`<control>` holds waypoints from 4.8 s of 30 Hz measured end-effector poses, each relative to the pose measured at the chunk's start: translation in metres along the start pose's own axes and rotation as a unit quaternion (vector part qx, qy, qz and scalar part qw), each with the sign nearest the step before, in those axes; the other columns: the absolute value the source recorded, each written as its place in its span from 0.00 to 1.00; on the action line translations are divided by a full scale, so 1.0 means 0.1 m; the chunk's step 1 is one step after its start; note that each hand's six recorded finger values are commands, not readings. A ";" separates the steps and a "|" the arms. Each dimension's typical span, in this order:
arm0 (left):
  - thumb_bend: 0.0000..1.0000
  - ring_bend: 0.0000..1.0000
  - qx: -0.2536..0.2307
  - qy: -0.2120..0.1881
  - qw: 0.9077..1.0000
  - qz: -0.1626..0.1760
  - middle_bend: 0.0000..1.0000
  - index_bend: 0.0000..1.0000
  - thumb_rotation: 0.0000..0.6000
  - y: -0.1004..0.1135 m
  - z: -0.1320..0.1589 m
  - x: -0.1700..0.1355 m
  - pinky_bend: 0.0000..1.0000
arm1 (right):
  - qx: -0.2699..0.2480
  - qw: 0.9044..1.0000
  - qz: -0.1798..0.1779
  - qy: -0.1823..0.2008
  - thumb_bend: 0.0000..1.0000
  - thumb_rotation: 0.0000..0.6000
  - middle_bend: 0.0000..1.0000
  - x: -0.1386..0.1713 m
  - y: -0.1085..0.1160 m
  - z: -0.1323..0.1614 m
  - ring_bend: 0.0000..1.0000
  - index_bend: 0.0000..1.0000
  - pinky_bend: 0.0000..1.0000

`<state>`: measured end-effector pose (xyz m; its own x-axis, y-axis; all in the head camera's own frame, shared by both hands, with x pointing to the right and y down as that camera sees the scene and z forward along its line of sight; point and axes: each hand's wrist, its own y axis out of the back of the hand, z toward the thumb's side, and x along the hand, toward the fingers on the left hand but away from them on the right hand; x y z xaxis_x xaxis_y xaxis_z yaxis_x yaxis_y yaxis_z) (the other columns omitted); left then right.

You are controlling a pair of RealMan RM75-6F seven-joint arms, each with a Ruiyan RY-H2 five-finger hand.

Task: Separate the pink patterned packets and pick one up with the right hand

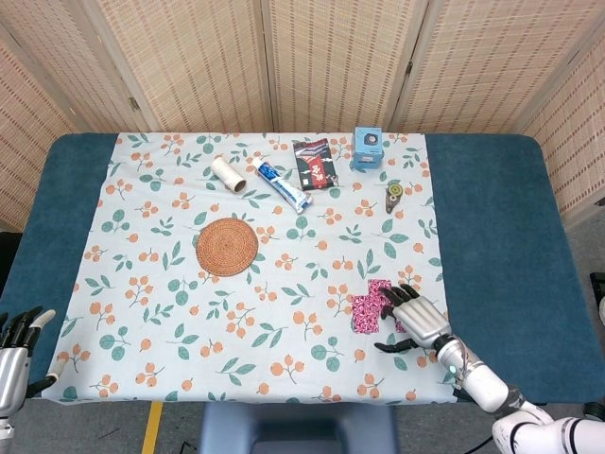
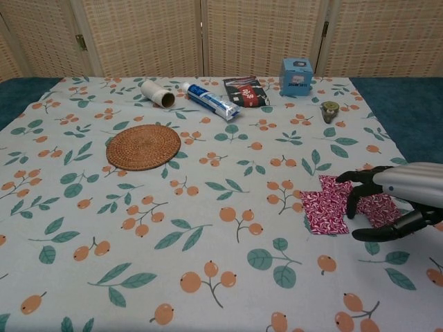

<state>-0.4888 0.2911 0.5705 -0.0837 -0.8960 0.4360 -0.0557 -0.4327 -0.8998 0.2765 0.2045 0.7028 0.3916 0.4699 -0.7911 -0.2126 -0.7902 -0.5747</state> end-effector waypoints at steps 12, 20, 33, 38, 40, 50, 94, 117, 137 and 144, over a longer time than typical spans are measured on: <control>0.33 0.15 0.002 0.005 1.000 -0.003 0.14 0.19 1.00 -0.01 -0.03 -0.02 0.00 | 0.004 1.000 -0.009 -0.010 0.27 0.24 0.06 -0.20 0.14 -0.06 0.00 0.26 0.00; 0.33 0.15 0.001 0.008 1.000 -0.005 0.14 0.19 1.00 -0.03 -0.04 -0.02 0.00 | 0.008 1.000 -0.017 -0.010 0.27 0.24 0.07 -0.30 0.24 -0.04 0.00 0.26 0.00; 0.33 0.15 -0.002 0.006 1.000 -0.001 0.14 0.19 1.00 -0.02 -0.04 -0.01 0.00 | -0.011 0.999 -0.045 -0.014 0.27 0.37 0.09 -0.15 0.39 -0.08 0.00 0.26 0.00; 0.33 0.15 -0.002 0.000 1.000 -0.002 0.14 0.19 1.00 -0.03 0.00 0.01 0.00 | -0.021 0.998 -0.061 -0.017 0.27 0.52 0.10 0.04 0.40 -0.12 0.00 0.26 0.00; 0.33 0.15 -0.003 -0.003 1.000 0.000 0.14 0.19 1.00 -0.02 0.02 0.01 0.00 | -0.023 0.997 -0.068 -0.015 0.27 0.66 0.11 0.08 0.41 -0.13 0.00 0.24 0.00; 0.33 0.15 -0.002 -0.009 1.000 0.001 0.14 0.20 1.00 0.01 0.06 0.02 0.00 | -0.021 0.996 -0.086 -0.002 0.27 0.83 0.08 0.11 0.37 0.01 0.00 0.16 0.00; 0.33 0.15 -0.010 -0.016 1.000 -0.004 0.14 0.20 1.00 -0.03 0.03 0.01 0.00 | -0.073 0.995 -0.003 -0.064 0.27 0.82 0.02 -0.31 0.10 0.41 0.00 0.12 0.00; 0.33 0.15 -0.013 -0.011 1.000 -0.006 0.14 0.20 1.00 -0.07 -0.02 -0.01 0.00 | -0.062 0.996 -0.011 -0.067 0.27 0.82 0.06 -0.36 0.08 0.45 0.00 0.17 0.00; 0.33 0.15 -0.014 -0.008 1.000 -0.010 0.14 0.20 1.00 -0.10 -0.05 -0.03 0.00 | -0.056 0.996 -0.022 -0.066 0.27 0.81 0.08 -0.36 0.09 0.48 0.00 0.22 0.00; 0.33 0.15 -0.014 -0.008 1.000 -0.010 0.14 0.20 1.00 -0.10 -0.04 -0.03 0.00 | -0.060 0.996 -0.032 -0.063 0.27 0.81 0.08 -0.29 0.14 0.47 0.00 0.22 0.00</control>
<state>-0.4924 0.2981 0.5781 -0.0658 -0.8890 0.4531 -0.0843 -0.4475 -0.8903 0.2199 0.1977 0.7079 0.2839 0.5598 -0.7785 -0.0797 -0.7953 -0.6010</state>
